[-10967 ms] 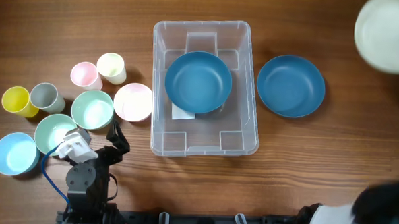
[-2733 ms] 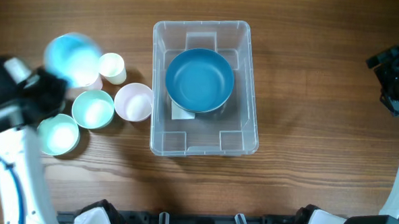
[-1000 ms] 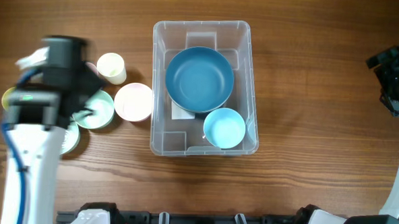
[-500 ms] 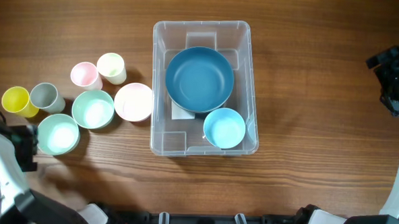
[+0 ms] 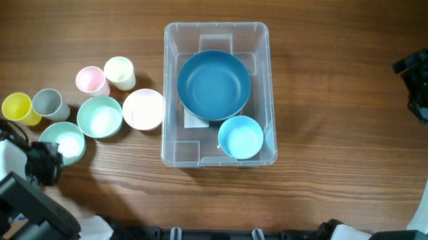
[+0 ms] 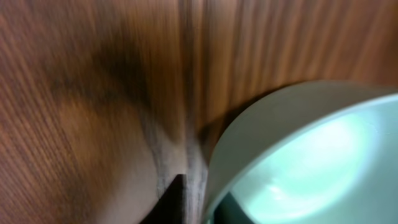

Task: Pack container
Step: 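Grasp the mint bowl rim with the left gripper and lift, then place the mint bowl into the light blue bowl and withdraw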

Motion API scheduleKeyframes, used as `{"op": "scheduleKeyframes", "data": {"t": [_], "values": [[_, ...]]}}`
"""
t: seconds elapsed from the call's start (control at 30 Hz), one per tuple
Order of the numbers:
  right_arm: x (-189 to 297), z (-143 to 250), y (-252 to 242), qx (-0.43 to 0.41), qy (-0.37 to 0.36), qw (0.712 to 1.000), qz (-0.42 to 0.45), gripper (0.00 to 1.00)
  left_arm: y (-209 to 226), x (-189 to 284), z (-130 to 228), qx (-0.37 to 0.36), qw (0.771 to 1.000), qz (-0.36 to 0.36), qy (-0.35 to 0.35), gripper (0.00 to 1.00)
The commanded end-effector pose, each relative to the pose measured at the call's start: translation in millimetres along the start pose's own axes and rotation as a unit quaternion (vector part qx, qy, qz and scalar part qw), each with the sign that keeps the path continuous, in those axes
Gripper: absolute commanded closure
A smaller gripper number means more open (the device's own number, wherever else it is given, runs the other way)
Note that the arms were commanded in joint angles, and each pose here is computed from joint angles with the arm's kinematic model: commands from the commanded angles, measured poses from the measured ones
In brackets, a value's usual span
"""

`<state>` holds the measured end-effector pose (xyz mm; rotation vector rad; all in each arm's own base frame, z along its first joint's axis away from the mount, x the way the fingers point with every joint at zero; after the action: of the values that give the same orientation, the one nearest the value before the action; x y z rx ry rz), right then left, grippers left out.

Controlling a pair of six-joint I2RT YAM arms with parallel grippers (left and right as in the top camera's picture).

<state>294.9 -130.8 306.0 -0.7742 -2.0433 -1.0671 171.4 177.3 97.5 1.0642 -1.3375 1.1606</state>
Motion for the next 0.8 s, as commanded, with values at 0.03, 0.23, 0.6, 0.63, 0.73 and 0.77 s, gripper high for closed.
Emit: {"op": "scheduleKeyframes", "data": {"t": [0.03, 0.23, 0.6, 0.63, 0.73, 0.77], "values": [[-1, 0, 1, -0.004, 0.002, 1.000, -0.002, 0.00, 3, -2, 4, 0.000, 1.000, -0.003, 0.014, 0.96], [-1, 0, 1, -0.005, 0.002, 1.000, -0.002, 0.00, -1, 52, 3, -0.002, 1.000, 0.017, -0.016, 0.96], [-1, 0, 1, -0.005, 0.002, 1.000, -0.002, 0.00, -61, 208, 81, -0.244, 0.928, 0.244, -0.137, 0.96], [-1, 0, 1, -0.004, 0.002, 1.000, -0.002, 0.00, -68, 210, 92, -0.271, 0.918, 0.256, -0.135, 0.96], [-1, 0, 1, -0.005, 0.002, 1.000, -0.002, 0.00, -102, 212, 149, -0.410, 0.855, 0.298, -0.109, 0.96], [-1, 0, 1, -0.005, 0.002, 1.000, -0.002, 0.00, -112, 211, 168, -0.446, 0.834, 0.310, -0.096, 0.96]]}}
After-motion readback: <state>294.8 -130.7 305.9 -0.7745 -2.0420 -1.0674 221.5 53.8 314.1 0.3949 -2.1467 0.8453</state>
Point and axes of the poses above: each gripper's point midway between its finger pads, its own x axis back along the fingers, its own y axis along the line the jaws close on, z = x × y, the point moved 9 cm from there along x, back along the fingers, and after that the axes turned 6 degrees about -x, right-handed, at the moved point
